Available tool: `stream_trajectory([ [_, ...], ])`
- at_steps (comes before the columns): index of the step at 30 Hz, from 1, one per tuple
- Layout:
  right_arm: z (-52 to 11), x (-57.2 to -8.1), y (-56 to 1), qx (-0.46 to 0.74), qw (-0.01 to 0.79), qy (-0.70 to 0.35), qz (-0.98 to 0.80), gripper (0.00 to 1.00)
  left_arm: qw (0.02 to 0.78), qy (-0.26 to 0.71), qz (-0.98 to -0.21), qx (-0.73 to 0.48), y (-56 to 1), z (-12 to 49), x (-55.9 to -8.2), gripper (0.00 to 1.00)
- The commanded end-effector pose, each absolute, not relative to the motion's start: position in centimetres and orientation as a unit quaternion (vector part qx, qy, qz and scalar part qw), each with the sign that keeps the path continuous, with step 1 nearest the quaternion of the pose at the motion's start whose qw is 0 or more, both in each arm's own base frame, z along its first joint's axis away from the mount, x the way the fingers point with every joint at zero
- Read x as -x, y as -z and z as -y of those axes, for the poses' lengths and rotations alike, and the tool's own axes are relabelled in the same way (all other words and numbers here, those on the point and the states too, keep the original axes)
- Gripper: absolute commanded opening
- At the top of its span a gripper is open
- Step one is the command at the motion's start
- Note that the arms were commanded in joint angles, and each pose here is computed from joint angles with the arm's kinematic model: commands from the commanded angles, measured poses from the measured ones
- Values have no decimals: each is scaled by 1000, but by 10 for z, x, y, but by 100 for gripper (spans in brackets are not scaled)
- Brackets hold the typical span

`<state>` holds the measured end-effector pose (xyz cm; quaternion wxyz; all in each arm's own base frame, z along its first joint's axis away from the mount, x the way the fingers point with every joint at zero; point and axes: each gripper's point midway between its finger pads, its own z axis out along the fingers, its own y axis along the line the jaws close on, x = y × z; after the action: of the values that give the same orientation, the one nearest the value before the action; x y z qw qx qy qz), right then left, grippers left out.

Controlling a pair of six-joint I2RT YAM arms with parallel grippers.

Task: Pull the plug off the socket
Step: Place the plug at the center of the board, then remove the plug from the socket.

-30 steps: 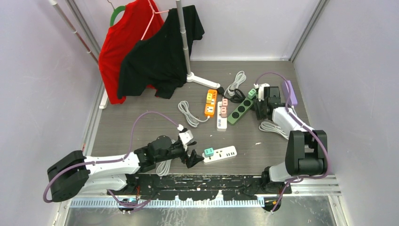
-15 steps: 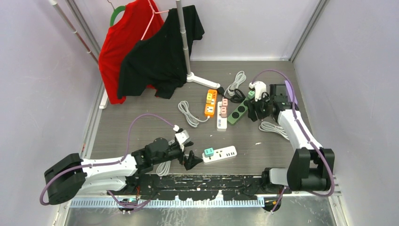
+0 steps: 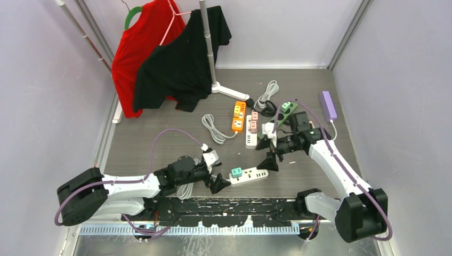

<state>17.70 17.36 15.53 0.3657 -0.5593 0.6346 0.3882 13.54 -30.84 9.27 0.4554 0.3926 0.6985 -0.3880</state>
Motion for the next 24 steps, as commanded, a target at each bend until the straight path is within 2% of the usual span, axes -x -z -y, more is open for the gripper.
stream_trajectory([
  [1, -201, -162, -139, 611, 340, -401, -591, 85, 490, 397, -652, -420, -110, 318, -137, 97],
  [16, -251, -167, -95, 661, 313, -327, -599, 70, 506, 375, -631, -452, -97, 321, -140, 93],
  [24, -261, -154, -82, 685, 289, -321, -587, 58, 500, 375, -634, -455, -83, 328, -142, 91],
])
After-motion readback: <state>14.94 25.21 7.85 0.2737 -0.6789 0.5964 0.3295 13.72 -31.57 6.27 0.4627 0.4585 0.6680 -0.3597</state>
